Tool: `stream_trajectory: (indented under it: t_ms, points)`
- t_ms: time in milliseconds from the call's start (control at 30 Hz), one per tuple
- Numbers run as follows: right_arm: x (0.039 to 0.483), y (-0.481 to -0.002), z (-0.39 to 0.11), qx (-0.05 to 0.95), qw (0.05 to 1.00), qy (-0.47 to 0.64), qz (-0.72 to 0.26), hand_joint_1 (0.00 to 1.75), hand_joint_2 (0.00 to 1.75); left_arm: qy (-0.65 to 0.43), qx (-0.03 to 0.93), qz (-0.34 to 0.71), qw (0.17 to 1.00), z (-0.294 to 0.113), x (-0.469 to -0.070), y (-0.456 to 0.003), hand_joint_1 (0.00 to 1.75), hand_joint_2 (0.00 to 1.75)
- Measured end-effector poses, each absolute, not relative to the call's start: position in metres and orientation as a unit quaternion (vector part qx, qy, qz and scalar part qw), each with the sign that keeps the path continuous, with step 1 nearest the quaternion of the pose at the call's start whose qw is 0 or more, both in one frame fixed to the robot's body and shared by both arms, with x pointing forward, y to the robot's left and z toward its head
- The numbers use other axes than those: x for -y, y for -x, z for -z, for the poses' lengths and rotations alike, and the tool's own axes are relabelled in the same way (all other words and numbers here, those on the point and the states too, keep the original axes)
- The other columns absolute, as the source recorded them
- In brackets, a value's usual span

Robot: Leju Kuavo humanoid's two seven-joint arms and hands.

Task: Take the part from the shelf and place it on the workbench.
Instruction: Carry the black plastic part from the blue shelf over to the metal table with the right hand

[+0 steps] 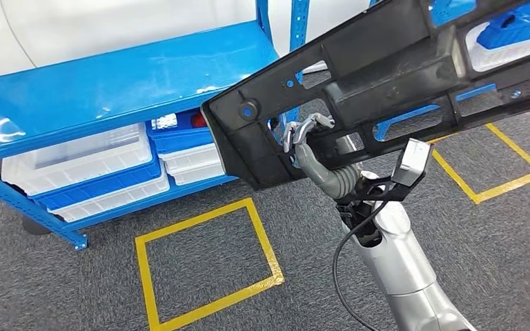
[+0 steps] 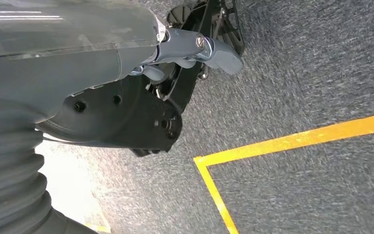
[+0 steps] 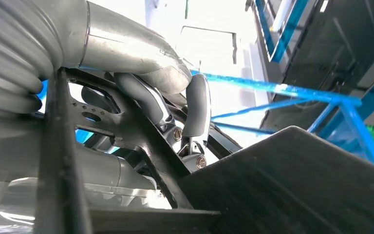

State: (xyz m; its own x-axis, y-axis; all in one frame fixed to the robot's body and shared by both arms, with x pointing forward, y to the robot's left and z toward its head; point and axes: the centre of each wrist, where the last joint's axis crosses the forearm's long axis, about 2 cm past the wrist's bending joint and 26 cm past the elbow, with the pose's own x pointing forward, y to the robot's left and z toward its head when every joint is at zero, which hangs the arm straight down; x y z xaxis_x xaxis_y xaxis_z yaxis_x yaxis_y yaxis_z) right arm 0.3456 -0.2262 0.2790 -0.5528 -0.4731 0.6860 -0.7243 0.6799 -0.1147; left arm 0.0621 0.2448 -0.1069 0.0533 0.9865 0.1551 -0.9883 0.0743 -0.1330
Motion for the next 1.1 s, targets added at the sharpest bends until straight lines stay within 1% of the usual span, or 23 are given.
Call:
stream_trajectory:
  t_ms: [467, 700, 867, 1000, 1100]
  points:
    - [0.253, -0.337, -0.272, 0.873, 0.329, -0.295, -0.204, 1.75, 1.75, 0.002, 0.103, -0.68, 0.726, 0.107, -0.243, -0.063, 0.0, 1.75]
    - [0.283, -0.321, -0.269, 0.899, 0.306, -0.229, -0.212, 1.75, 1.75, 0.013, 0.099, -0.675, 0.731, 0.107, -0.242, -0.063, 0.0, 1.75]
    - [0.298, -0.308, -0.266, 0.905, 0.302, -0.204, -0.221, 1.75, 1.75, 0.016, 0.098, -0.671, 0.735, 0.107, -0.242, -0.062, 0.0, 1.75]
    - [0.307, -0.301, -0.267, 0.902, 0.308, -0.187, -0.239, 1.75, 1.75, 0.014, 0.096, -0.671, 0.735, 0.107, -0.243, -0.06, 0.0, 1.75]
    - [0.315, -0.296, -0.27, 0.889, 0.318, -0.175, -0.279, 1.75, 1.75, 0.008, 0.103, -0.671, 0.735, 0.107, -0.246, -0.061, 0.0, 1.75]
